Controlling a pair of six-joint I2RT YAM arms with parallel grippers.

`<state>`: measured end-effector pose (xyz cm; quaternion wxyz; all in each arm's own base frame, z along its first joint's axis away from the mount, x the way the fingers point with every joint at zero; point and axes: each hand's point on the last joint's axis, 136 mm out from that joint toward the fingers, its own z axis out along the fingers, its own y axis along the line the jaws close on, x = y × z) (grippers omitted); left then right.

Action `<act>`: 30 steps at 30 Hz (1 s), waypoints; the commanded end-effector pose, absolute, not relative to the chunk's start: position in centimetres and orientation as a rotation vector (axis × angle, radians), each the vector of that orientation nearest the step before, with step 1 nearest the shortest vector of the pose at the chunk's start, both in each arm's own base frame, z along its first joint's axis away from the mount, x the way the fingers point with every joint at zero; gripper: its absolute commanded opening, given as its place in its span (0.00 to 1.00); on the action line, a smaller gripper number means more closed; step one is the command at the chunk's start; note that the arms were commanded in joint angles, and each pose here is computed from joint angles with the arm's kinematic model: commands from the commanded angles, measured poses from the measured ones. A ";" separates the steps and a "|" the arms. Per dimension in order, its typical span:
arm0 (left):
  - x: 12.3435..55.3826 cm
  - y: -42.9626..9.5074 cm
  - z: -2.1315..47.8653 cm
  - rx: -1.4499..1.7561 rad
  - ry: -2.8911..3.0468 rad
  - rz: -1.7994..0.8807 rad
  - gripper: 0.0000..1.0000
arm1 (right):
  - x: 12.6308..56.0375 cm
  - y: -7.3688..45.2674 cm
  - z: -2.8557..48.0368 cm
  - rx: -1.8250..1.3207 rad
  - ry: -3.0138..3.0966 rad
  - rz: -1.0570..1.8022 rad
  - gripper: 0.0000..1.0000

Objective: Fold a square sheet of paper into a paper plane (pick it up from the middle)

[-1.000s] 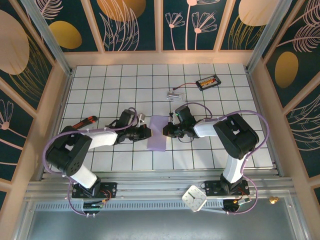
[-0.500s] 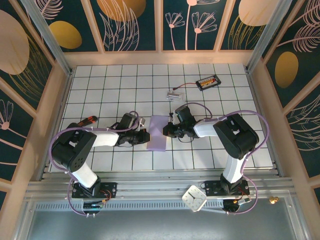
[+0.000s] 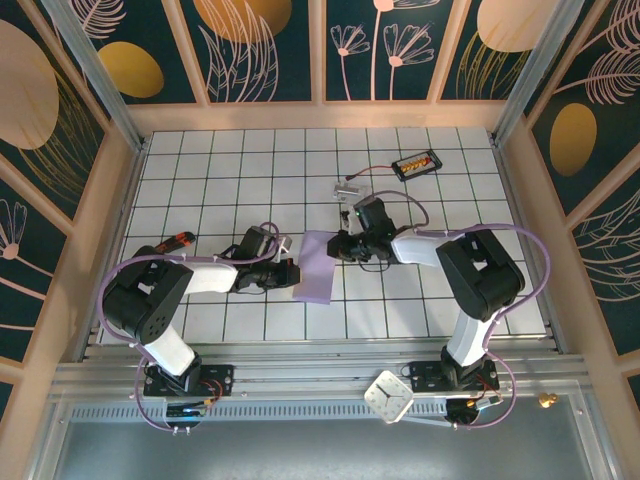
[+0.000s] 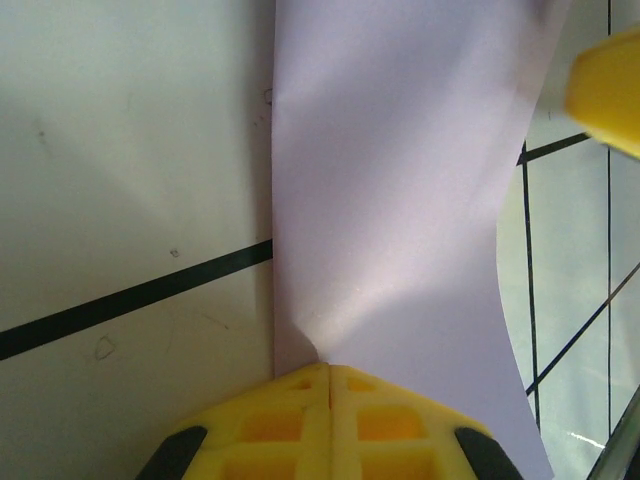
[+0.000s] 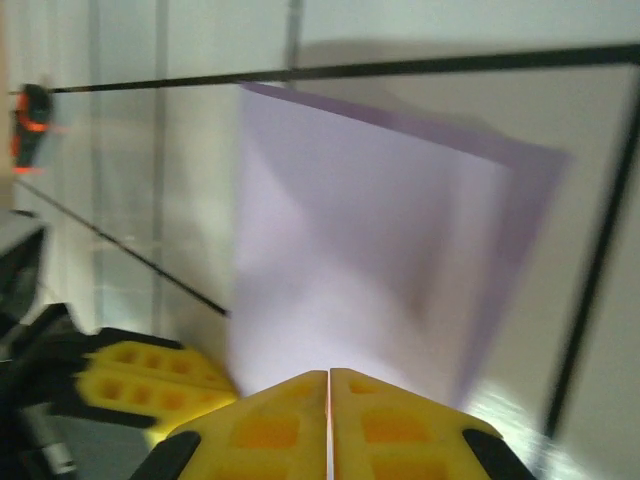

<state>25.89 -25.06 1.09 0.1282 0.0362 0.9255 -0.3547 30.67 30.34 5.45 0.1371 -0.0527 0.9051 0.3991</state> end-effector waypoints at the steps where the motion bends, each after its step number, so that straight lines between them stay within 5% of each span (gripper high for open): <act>1: 22.1 -21.2 -3.8 0.060 2.921 -0.812 0.00 | 30.4 33.6 8.4 -0.221 2.540 1.337 0.11; 11: 22.2 -21.5 -3.5 0.072 2.917 -0.826 0.00 | 30.3 37.7 6.0 -0.244 2.607 1.386 0.09; 23: 23.3 -22.8 -0.9 0.059 2.843 -0.922 0.00 | 30.7 35.7 1.2 -0.188 2.732 1.213 0.05; 30: 25.1 -24.5 3.2 0.010 2.711 -1.064 0.12 | 29.8 34.4 -0.9 -0.174 2.785 1.161 0.03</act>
